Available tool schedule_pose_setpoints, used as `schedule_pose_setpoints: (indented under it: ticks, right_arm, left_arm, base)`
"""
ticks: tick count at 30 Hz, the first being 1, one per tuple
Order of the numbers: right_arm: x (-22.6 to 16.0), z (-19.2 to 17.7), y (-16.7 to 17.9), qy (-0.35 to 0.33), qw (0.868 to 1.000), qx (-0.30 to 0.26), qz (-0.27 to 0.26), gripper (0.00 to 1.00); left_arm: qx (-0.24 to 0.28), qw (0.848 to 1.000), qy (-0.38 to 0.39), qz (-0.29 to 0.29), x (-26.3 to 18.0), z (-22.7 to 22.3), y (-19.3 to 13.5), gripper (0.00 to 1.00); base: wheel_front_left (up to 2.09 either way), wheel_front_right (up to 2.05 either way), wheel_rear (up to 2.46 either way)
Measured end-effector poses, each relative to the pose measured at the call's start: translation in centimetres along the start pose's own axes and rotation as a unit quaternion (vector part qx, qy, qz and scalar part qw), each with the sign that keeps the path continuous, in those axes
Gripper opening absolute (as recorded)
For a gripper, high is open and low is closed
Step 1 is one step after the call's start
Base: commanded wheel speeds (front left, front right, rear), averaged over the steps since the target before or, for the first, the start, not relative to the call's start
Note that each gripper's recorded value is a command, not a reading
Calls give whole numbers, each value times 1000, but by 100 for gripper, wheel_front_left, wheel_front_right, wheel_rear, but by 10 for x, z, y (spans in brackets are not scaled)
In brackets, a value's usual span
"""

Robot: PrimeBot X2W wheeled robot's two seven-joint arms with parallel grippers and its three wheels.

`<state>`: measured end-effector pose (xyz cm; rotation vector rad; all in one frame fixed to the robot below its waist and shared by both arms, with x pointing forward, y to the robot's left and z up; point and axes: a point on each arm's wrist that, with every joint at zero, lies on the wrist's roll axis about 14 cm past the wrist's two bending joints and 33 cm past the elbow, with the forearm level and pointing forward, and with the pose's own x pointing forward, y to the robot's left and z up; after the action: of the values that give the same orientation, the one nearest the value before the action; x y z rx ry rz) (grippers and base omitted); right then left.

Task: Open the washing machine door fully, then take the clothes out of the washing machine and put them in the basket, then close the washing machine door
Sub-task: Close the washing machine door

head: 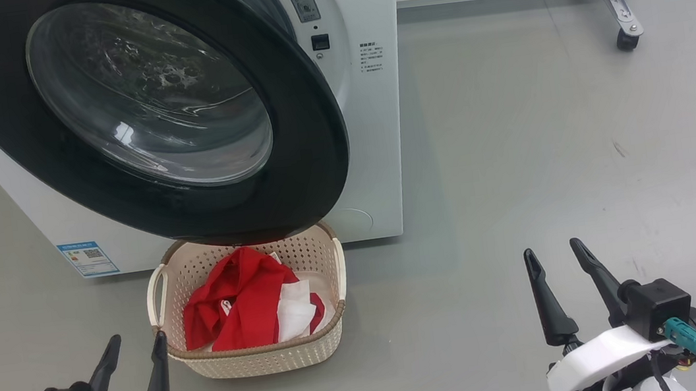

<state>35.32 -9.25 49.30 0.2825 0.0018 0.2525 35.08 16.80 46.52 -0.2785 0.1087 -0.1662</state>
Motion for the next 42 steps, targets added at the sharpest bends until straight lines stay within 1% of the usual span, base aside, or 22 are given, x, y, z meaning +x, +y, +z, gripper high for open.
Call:
schedule_pose_setpoints:
  ticks: [5, 11, 19, 33, 34, 35, 36, 42]
  right_arm:
    - [1, -2, -1, 4, 1000, 1, 0, 100]
    - [2, -5, 1, 7, 1000, 3, 4, 100]
    - [4, -7, 3, 11, 1000, 5, 7, 100]
    - [5, -10, 3, 15, 1000, 0, 9, 100]
    - [5, -11, 3, 16, 1000, -1, 9, 50]
    - [5, -12, 4, 18, 1000, 0, 12, 33]
    - [6, -14, 6, 20, 1000, -2, 16, 0]
    - [14, -20, 19, 31, 998, -23, 52, 0]
  left_arm:
    - [-7, 1000, -26, 14, 3, 12, -1, 100]
    - [-5, 999, -39, 33, 2, 20, 9, 100]
    - [0, 999, -37, 35, -2, 15, 6, 100]
    - [-10, 998, -42, 38, -3, 14, 6, 100]
    - [-10, 998, -42, 39, -3, 14, 7, 100]
    - [-11, 998, -42, 39, -3, 14, 7, 100]
    - [-12, 998, -43, 40, -2, 14, 8, 100]
    - [-11, 999, -33, 36, 1, 7, 6, 100]
  base:
    - [0, 0, 0]
    - [0, 0, 0]
    - [0, 0, 0]
    - [0, 0, 0]
    - [0, 0, 0]
    - [0, 0, 0]
    - [0, 0, 0]
    - [0, 0, 0]
